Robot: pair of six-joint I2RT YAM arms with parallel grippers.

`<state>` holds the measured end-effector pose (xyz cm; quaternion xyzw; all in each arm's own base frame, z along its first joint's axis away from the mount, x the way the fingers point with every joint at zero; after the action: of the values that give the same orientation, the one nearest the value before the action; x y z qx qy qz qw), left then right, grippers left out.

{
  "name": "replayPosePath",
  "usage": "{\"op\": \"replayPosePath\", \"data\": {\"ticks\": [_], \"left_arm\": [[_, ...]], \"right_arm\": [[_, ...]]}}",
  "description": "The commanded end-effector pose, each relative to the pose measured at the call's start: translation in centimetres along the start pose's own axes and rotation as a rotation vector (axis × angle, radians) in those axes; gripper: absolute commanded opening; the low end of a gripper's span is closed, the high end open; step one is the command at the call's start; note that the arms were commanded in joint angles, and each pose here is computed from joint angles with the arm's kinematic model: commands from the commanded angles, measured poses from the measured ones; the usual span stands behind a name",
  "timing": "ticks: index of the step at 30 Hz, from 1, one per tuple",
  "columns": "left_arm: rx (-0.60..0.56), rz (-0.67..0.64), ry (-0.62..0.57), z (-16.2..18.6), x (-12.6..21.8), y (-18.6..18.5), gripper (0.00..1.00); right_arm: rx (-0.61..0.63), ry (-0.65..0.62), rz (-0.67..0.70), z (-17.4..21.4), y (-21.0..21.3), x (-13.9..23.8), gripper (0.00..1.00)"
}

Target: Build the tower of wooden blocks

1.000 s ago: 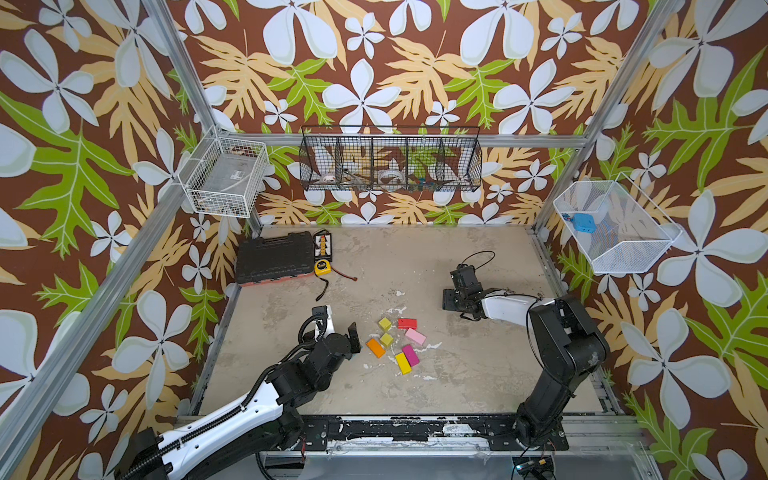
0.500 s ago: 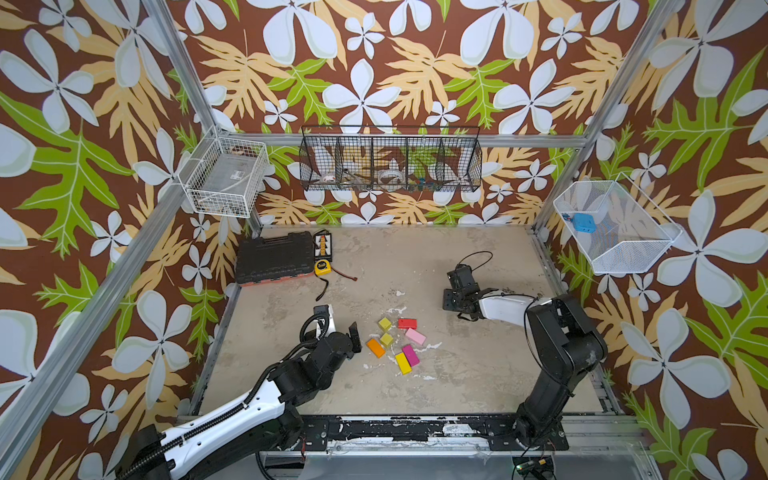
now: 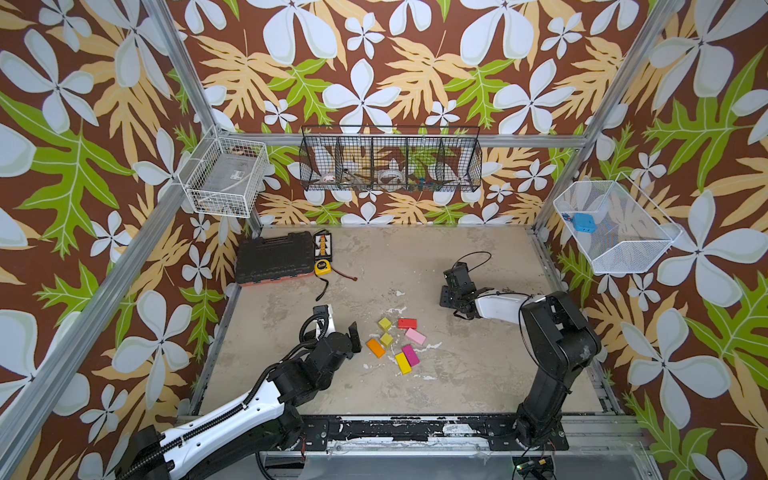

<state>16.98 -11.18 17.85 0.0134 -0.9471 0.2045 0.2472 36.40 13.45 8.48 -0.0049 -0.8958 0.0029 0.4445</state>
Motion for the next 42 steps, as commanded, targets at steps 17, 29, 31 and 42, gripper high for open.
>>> {"op": "replayPosePath", "data": {"ticks": [17,29,31,42], "left_arm": [[0.005,0.002,-0.004,-0.1,-0.1,0.0,0.95],[0.003,0.005,0.001,0.0,-0.1,-0.1,0.96],[0.002,0.007,0.003,0.1,-0.1,-0.1,0.96],[0.015,0.015,-0.003,0.1,-0.1,0.0,1.0]], "right_arm": [[0.076,0.143,-0.049,2.3,5.7,-0.2,0.51],[0.081,0.12,-0.077,1.6,6.7,0.6,0.63],[0.079,0.109,-0.078,1.3,6.6,1.2,0.64],[0.073,-0.016,-0.048,-1.1,4.8,6.6,0.77]]}}
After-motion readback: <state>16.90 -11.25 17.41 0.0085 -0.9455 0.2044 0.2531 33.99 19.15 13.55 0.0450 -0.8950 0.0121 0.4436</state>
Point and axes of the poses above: each gripper's point midway between its finger pads, its own x axis back along the fingers, its own y axis along the line the jaws close on, z = x × y, the point moved 8 cm from there along x, back along the fingers, and after that the axes turned 10 degrees about x, right-handed, at the moved point
